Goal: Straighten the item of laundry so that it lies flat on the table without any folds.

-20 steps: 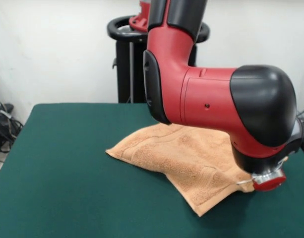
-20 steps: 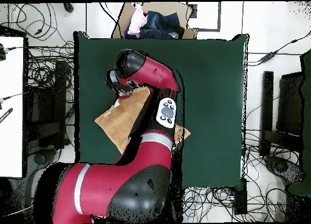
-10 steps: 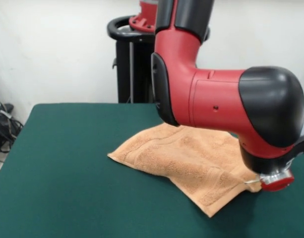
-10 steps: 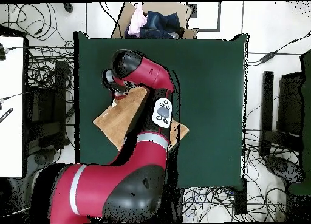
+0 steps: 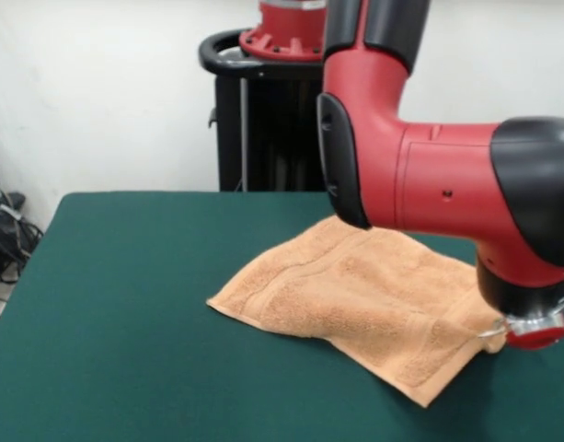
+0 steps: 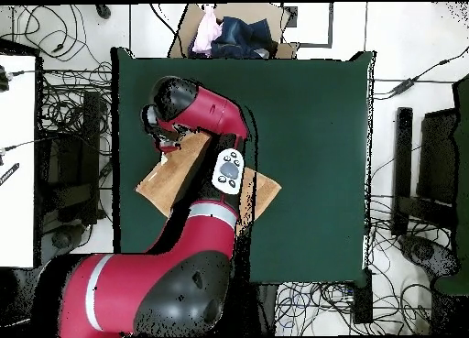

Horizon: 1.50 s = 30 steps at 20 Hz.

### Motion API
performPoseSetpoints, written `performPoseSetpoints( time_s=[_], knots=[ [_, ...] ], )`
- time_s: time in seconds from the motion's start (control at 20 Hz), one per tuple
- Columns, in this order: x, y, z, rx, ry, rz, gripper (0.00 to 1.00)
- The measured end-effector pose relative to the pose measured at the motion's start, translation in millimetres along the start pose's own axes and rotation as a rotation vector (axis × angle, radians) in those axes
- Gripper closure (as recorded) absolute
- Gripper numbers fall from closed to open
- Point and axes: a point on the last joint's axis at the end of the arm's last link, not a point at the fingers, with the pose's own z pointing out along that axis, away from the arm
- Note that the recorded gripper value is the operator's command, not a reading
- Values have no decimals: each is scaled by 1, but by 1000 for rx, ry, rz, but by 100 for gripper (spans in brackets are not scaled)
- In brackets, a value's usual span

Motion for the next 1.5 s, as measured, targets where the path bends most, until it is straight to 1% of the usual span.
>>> performPoseSetpoints(
  time_s=[0.1,0.25,0.55,0.9,1.25,1.5],
  knots=[
    [4,0,1,0,2,23,100],
    [3,2,2,-10,1,37,100],
    [2,6,0,-47,-13,37,100],
    [4,6,0,-69,-24,38,100],
    [15,-1,-1,-84,-37,33,100],
    [20,-8,2,-118,-56,42,100]
  ],
)
